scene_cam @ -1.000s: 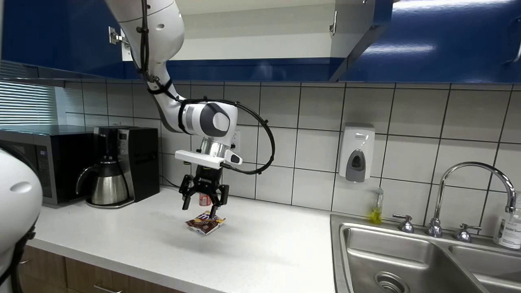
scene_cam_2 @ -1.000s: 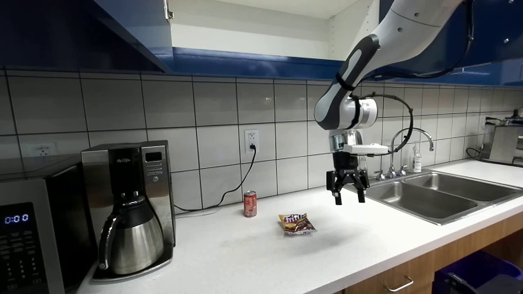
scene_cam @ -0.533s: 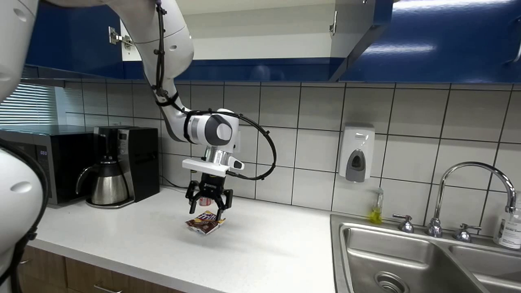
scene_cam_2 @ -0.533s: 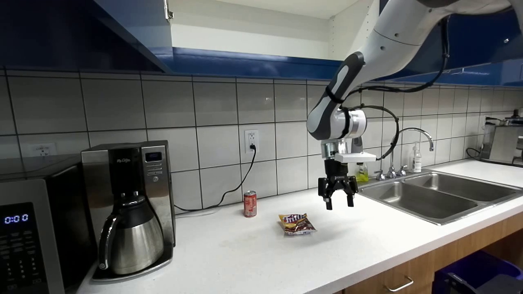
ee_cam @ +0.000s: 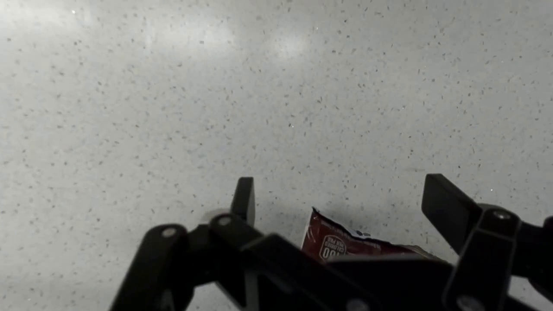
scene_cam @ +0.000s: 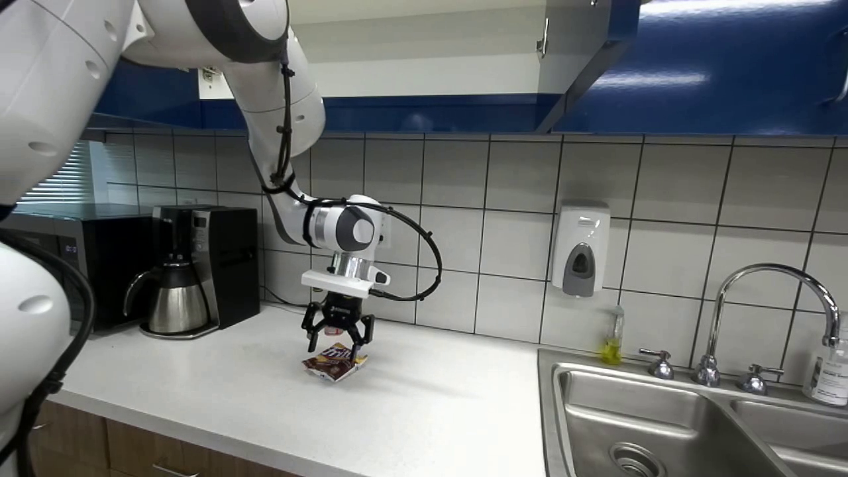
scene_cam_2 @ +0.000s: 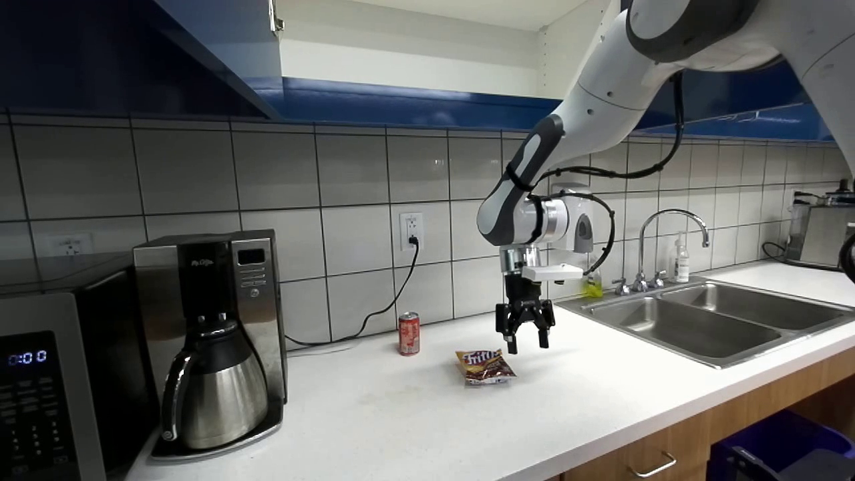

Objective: Put the packet on the bottom shelf of the upper cabinet.

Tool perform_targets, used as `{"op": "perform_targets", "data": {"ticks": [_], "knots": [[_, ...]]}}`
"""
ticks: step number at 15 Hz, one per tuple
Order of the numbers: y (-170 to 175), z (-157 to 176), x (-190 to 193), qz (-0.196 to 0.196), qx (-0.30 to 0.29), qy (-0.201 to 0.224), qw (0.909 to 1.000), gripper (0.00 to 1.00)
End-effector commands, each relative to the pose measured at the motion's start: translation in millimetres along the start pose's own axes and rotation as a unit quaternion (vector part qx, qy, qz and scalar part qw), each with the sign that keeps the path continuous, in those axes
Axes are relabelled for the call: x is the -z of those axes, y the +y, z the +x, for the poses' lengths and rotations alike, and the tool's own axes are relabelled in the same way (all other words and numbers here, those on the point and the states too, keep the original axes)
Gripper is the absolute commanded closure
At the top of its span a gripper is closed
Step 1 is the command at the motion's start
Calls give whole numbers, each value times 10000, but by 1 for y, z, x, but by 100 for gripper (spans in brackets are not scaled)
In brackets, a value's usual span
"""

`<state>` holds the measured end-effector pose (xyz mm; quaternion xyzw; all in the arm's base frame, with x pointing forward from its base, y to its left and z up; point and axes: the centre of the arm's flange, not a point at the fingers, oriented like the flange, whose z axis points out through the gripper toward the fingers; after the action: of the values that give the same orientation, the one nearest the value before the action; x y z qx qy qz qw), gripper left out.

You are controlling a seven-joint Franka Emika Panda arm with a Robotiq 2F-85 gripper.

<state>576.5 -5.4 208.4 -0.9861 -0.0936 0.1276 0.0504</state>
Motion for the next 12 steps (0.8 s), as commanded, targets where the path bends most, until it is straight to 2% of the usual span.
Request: {"op": "perform_targets", "data": {"ticks": [1, 7, 12], "knots": [[5, 26, -3, -96, 193, -25, 9998, 0], [6, 53, -2, -333, 338, 80, 9988, 0], [-5, 72, -5, -286, 466, 197, 9983, 0]]}}
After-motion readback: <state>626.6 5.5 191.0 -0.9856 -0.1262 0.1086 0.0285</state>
